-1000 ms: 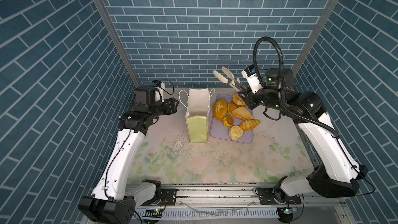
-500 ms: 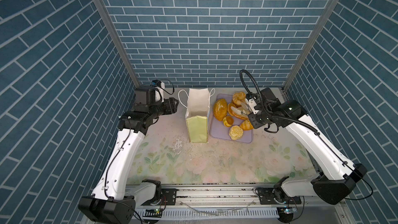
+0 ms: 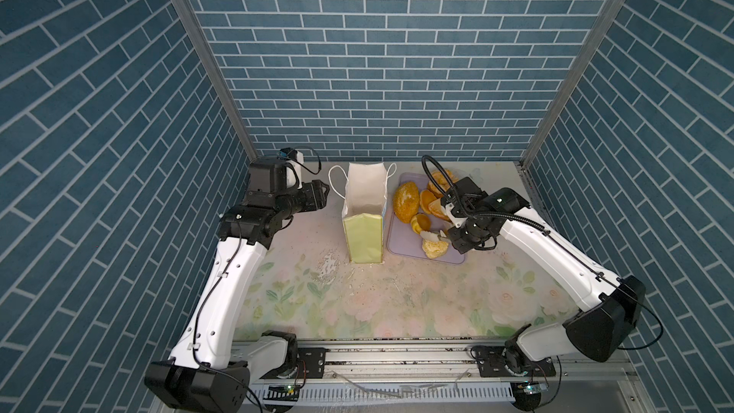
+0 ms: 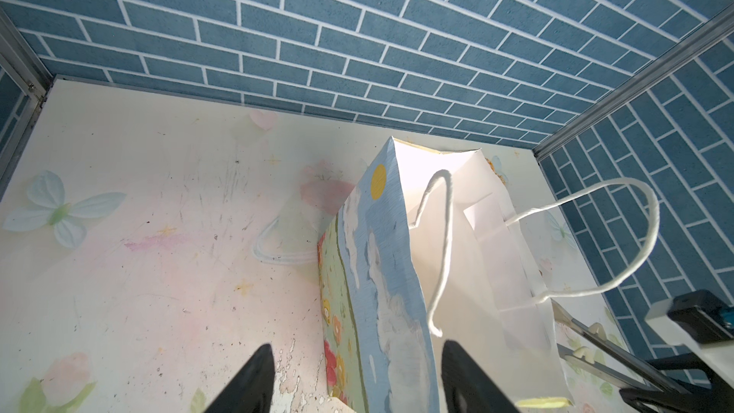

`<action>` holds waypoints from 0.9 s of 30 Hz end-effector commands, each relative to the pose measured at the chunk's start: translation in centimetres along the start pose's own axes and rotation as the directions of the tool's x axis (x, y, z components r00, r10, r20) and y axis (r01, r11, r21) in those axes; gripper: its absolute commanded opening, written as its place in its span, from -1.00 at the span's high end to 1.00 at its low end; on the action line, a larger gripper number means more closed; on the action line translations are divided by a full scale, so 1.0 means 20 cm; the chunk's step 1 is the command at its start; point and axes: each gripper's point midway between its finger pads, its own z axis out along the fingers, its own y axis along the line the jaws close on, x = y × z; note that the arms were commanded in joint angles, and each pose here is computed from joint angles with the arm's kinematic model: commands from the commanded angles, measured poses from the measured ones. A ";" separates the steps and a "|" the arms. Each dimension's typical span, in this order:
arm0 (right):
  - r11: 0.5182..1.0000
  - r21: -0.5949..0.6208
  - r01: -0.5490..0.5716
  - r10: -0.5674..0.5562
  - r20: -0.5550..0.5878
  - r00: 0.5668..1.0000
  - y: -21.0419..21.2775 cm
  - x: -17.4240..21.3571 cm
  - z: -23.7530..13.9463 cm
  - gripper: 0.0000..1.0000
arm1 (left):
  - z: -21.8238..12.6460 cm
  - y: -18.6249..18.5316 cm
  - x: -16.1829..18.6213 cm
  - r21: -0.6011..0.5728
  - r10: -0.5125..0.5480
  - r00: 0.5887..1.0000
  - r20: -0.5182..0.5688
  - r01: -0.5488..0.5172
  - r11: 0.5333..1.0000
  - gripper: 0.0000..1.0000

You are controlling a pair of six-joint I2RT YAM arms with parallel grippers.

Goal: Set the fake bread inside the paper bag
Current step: 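Move the tongs back to the tray and pinch the round sugar bun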

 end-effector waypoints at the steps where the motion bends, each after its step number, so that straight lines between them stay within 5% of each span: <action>1: 0.999 -0.005 -0.037 0.037 -0.028 0.999 0.00 0.03 0.02 0.08 | 0.00 0.00 0.02 -0.002 -0.004 1.000 -0.007 0.004 1.000 -0.37; 16: 0.999 -0.018 -0.051 0.048 -0.143 0.988 0.02 0.06 0.20 0.03 | -0.01 0.00 0.03 0.003 -0.009 1.000 -0.011 0.009 1.000 -0.36; 27: 0.998 -0.032 -0.051 0.045 -0.145 0.988 0.04 0.08 0.20 0.23 | -0.01 0.00 0.04 0.005 -0.012 1.000 -0.017 0.012 1.000 -0.37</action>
